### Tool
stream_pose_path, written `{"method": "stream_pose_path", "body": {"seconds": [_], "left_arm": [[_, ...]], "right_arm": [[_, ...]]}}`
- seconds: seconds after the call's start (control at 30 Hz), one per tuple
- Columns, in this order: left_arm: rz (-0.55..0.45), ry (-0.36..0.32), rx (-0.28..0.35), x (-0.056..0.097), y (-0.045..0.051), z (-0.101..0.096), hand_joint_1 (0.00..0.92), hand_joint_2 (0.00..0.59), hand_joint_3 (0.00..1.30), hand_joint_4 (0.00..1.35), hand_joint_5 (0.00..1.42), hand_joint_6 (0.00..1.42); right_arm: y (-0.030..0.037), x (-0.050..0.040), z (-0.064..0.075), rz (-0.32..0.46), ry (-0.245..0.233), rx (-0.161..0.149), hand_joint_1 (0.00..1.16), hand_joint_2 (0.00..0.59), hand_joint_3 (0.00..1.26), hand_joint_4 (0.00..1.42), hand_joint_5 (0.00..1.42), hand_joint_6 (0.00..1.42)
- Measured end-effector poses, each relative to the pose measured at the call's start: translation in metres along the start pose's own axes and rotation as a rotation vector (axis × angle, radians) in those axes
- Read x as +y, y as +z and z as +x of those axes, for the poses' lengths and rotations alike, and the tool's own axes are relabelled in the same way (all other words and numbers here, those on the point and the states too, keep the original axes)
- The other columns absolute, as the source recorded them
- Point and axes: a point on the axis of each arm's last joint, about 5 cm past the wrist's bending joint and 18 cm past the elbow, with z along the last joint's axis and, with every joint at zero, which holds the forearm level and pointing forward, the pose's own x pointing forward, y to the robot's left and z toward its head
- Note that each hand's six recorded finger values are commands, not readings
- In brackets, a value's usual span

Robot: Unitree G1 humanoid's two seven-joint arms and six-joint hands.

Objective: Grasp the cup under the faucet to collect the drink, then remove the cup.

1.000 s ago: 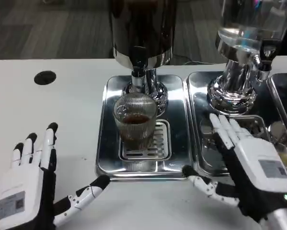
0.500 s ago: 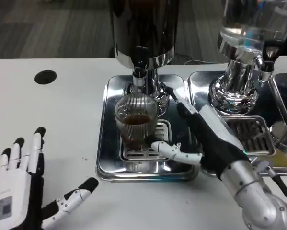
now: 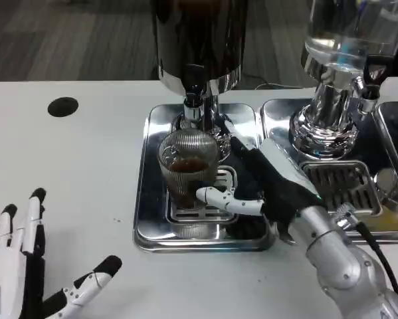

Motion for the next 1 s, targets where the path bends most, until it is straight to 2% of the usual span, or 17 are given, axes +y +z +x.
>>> {"method": "stream_pose_path", "body": {"seconds": [0.13,0.2,0.33,0.47,0.6,0.83,1.0], "left_arm": [[0.000,0.003,-0.001,0.001,-0.0005,0.000,0.000,0.051,0.00,0.00,0.00,0.00],[0.001,0.005,0.001,0.001,-0.0011,0.000,0.000,0.051,0.00,0.00,0.00,0.00],[-0.011,0.008,0.018,0.002,-0.0031,-0.002,0.000,0.051,0.00,0.00,0.00,0.00],[-0.016,0.021,0.031,0.005,-0.0060,-0.002,0.000,0.053,0.00,0.00,0.00,0.00],[-0.017,0.022,0.033,0.005,-0.0070,-0.002,0.000,0.054,0.00,0.00,0.00,0.00],[-0.017,0.012,0.039,0.004,-0.0098,-0.004,0.000,0.055,0.00,0.00,0.00,0.00],[-0.016,0.009,0.042,0.003,-0.0107,-0.004,0.000,0.055,0.00,0.00,0.00,0.00]], "right_arm": [[0.0065,0.0004,0.007,-0.001,0.006,-0.021,0.60,0.191,0.00,0.00,0.00,0.05],[0.0072,0.0012,0.010,0.003,0.009,-0.019,0.62,0.199,0.00,0.00,0.00,0.05],[0.0040,0.0049,0.011,0.021,0.007,0.003,0.63,0.192,0.00,0.00,0.00,0.06],[0.0025,0.0049,0.012,0.035,-0.008,0.010,0.65,0.189,0.00,0.00,0.00,0.09],[-0.0006,0.0106,0.013,0.048,-0.014,0.026,0.66,0.190,0.00,0.00,0.00,0.09],[-0.0023,0.0141,0.014,0.046,-0.019,0.020,0.68,0.187,0.00,0.00,0.00,0.11],[-0.0018,0.0156,0.014,0.048,-0.034,-0.003,0.70,0.187,0.00,0.04,0.03,0.12]]}}
